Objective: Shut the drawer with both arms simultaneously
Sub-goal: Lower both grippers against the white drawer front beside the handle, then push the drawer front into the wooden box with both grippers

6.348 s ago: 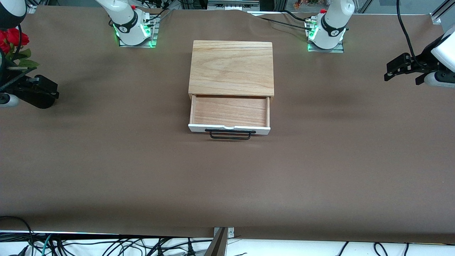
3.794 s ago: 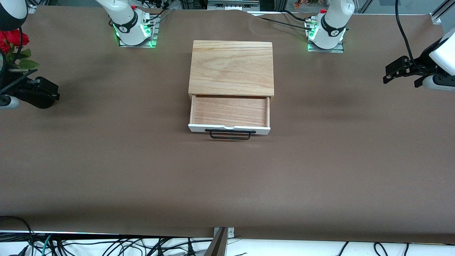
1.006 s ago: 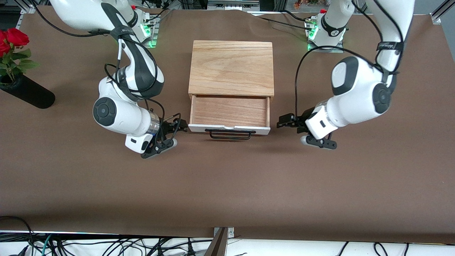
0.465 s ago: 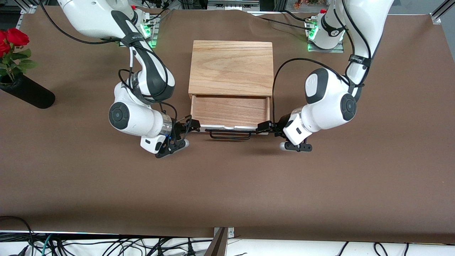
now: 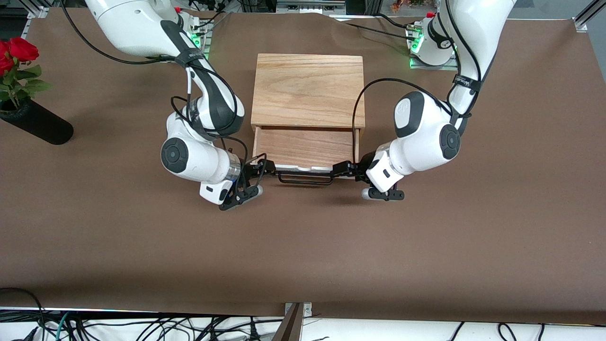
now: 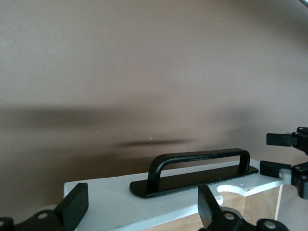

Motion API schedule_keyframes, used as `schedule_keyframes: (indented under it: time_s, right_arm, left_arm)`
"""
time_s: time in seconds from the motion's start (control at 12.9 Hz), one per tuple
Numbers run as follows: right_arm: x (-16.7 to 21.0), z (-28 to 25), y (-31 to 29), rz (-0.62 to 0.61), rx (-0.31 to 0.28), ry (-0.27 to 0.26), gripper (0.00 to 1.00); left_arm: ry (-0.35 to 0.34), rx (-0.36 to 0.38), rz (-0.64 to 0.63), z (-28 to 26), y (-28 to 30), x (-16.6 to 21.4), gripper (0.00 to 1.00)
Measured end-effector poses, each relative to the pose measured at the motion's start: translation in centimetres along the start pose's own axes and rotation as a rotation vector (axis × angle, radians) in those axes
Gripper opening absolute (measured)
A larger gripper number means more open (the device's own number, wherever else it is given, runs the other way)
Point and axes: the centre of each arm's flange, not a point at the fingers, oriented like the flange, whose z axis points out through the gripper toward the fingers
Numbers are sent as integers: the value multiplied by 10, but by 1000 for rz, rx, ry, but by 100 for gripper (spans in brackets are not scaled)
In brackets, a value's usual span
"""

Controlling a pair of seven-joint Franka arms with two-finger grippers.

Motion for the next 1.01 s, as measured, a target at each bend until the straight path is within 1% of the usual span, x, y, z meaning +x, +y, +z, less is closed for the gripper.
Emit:
schedule_keyframes:
  time_s: [0.15, 0.39, 0.62, 0.7, 0.93, 1.01]
  right_arm:
    - [0, 4, -5, -7, 0, -4, 100]
    - [-5, 16, -20, -28, 0, -29, 100]
    - [-7, 20, -29, -42, -1, -36, 100]
    - [-8, 22, -32, -47, -1, -40, 100]
    - [-16, 33, -53, -75, 3, -83, 100]
    - [-18, 36, -60, -85, 4, -89, 100]
  left_arm:
    - [-6, -7, -10, 5, -1, 0, 100]
    - [-42, 2, -15, 24, -4, -9, 100]
    - [-62, 5, -17, 27, -5, -11, 100]
    - [-78, 7, -18, 28, -6, -13, 100]
    - [-199, 25, -28, 37, -15, -28, 100]
    - [-223, 27, -31, 36, -17, -31, 100]
